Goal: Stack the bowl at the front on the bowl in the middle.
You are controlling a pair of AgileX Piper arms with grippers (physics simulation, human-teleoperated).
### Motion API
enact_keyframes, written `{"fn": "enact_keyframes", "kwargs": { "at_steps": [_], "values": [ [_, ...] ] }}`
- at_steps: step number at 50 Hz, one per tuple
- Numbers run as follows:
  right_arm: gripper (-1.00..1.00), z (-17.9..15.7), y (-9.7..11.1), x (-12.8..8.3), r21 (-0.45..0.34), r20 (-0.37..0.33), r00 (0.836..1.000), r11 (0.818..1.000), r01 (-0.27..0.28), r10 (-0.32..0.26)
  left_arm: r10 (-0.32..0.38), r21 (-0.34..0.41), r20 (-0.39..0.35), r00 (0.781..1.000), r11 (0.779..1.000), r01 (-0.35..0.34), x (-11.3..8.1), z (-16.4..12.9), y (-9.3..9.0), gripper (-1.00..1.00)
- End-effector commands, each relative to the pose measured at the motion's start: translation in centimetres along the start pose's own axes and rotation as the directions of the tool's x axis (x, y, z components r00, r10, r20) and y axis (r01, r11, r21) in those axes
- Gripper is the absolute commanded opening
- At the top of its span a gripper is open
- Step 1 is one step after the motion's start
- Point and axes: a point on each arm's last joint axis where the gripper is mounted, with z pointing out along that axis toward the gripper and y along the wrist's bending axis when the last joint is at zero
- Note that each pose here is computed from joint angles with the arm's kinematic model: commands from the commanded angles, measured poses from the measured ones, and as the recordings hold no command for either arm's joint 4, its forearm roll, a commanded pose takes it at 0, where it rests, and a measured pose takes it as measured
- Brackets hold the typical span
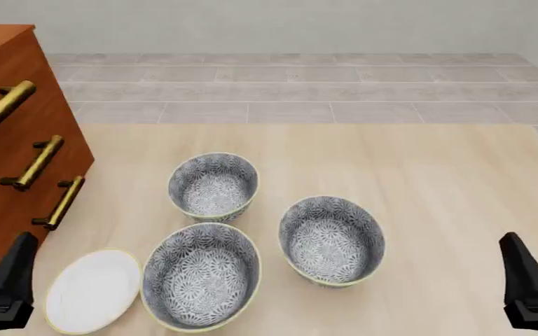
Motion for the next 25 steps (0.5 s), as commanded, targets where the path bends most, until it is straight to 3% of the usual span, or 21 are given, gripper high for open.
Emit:
{"fn": "enact_keyframes", "kwargs": {
  "at_steps": [1,25],
  "values": [
    [1.0,-0.03,-0.01,-0.1,0.001,0.003,1.0,1.0,-0.002,0.002,0.006,-0.002,0.0,1.0,1.0,-0.006,-0.1,-0.05,0.01,1.0],
    [1.0,-0.02,-0.01,-0.04,0.001,0.002,1.0,1.0,-0.002,0.002,0.025,0.005,-0.034,0.999,1.0,-0.025,0.23,0.35,-0.02,1.0]
  ]
}}
